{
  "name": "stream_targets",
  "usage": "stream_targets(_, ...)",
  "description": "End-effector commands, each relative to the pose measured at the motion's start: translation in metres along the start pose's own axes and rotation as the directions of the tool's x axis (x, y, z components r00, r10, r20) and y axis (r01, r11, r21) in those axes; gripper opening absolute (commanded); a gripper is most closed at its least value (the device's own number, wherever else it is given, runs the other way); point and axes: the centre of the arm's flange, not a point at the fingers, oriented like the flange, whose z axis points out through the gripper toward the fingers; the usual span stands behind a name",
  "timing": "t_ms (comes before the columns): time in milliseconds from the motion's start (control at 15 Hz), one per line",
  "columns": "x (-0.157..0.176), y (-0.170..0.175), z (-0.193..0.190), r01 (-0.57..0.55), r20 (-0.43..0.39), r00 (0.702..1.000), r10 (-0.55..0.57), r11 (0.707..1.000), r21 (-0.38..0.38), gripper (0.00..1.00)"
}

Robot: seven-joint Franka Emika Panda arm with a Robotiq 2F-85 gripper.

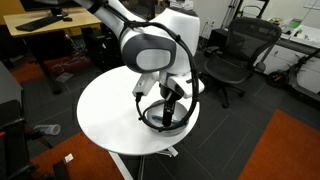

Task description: Remove the green object from the grey bowl

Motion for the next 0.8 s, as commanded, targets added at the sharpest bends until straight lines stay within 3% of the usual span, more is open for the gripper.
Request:
stream_targets(0, 0.015, -0.008, 0.005, 0.015, 0.036, 0.999, -0.016, 1.0, 0.013, 1.0)
stream_targets(733, 0.028, -0.018, 0.036, 0.008, 0.081, 0.997, -0.01, 1.0, 0.023, 1.0)
